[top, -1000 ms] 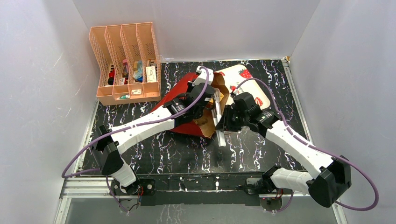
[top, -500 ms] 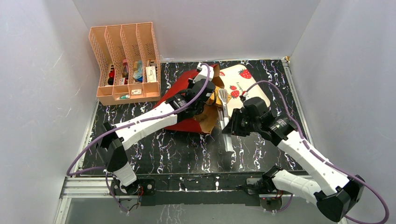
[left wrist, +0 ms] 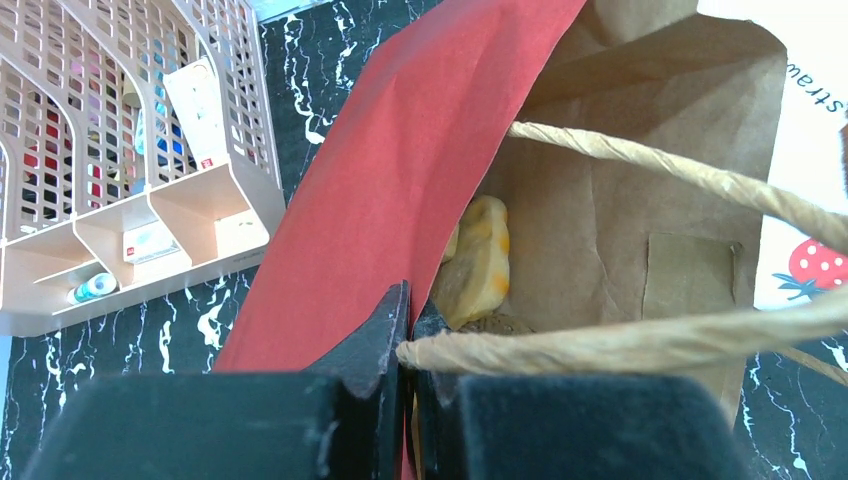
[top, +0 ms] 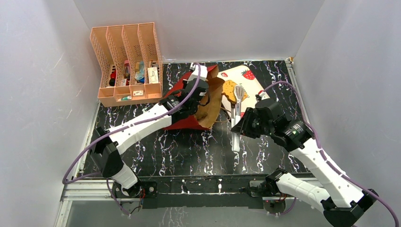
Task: Take the fake bread out of the paper bag
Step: Take out the fake bread from the paper bag, then place the fake bread in the container.
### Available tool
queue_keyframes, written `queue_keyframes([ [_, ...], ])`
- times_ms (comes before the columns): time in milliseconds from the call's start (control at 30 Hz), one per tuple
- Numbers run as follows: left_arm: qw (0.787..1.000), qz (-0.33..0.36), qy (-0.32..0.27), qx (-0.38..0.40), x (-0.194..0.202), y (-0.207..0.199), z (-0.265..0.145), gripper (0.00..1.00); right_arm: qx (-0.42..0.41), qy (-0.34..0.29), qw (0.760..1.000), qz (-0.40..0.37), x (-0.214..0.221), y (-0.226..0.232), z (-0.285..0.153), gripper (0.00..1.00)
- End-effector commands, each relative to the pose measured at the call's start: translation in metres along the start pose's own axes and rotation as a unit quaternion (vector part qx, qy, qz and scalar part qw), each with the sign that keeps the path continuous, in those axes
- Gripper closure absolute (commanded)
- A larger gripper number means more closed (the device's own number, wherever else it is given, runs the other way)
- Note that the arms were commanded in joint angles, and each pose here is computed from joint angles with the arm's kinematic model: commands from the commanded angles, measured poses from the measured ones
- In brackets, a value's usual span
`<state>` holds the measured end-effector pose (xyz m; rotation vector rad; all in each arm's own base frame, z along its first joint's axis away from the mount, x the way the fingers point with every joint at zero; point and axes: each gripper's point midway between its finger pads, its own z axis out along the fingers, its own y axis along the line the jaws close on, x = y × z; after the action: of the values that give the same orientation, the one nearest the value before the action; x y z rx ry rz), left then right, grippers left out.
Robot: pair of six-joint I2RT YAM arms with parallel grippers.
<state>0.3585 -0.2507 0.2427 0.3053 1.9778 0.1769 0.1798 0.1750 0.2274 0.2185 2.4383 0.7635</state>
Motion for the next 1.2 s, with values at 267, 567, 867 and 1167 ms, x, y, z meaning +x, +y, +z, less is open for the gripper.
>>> queue_keyframes([
  [267, 0.999, -0.034, -0.013, 0.02, -0.009, 0.025, -0.019, 1.0, -0.008, -0.092, 0.994, 0.054, -0.045, 0.021, -0.016, 1.0],
  [567, 0.997, -0.067, -0.021, 0.03, -0.006, 0.031, -0.031, 1.0, 0.018, -0.13, 0.989, 0.076, -0.068, 0.02, 0.004, 1.0],
  [867, 0.998, -0.05, -0.019, 0.018, 0.001, 0.039, -0.033, 1.0, 0.045, -0.153, 0.986, 0.056, -0.1, 0.026, 0.037, 1.0],
  [1167, 0.999, -0.048, -0.016, -0.006, 0.008, 0.06, -0.046, 1.0, 0.034, -0.137, 0.988, 0.058, -0.148, -0.001, 0.089, 1.0],
])
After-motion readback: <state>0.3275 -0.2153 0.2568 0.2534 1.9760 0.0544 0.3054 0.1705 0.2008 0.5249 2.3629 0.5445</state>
